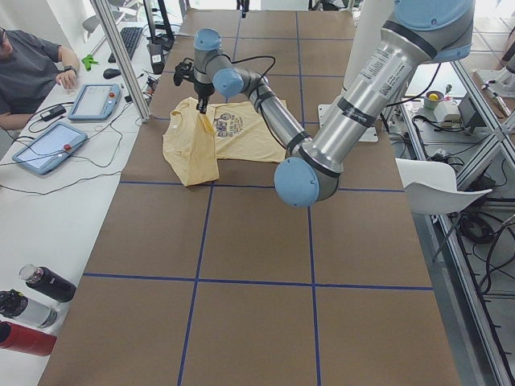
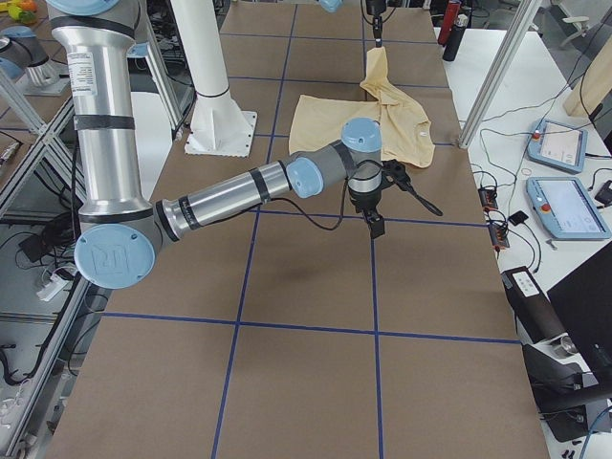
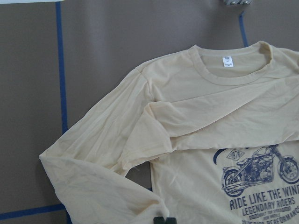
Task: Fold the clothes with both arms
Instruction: 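Lift the sleeve with the left gripper and fold it across the shirt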
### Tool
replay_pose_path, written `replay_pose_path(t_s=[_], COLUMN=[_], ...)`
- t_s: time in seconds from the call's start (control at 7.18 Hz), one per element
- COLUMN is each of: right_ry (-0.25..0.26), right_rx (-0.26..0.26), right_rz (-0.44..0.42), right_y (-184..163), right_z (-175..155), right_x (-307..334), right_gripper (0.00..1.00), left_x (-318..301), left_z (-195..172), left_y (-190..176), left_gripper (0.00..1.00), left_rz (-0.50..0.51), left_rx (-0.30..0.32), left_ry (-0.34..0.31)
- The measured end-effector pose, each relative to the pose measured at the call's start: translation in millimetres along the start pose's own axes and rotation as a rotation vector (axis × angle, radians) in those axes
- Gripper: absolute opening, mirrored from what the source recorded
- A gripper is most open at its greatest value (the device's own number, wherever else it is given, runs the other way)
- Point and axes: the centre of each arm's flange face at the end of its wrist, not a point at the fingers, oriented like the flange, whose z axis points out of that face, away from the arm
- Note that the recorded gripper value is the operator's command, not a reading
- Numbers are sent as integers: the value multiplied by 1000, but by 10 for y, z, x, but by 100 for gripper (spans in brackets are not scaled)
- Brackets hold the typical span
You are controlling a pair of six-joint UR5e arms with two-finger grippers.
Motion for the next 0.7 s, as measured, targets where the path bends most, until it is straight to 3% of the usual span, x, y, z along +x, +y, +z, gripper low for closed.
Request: replay_pose_path(t_s=[0.42, 0.7], right_ry=[-1, -1], right_rx=[-3, -4], right_rz=[5, 8], right_y=[-2, 3], right_z=[15, 17], right_x=[11, 16], right_gripper=[100, 100], left_x=[1061, 1770], left_z=[139, 520], left_y=[-669, -729], left_gripper=[0, 0], left_rz=[-66, -90], left_rx=[-19, -44], left_ry=[6, -17])
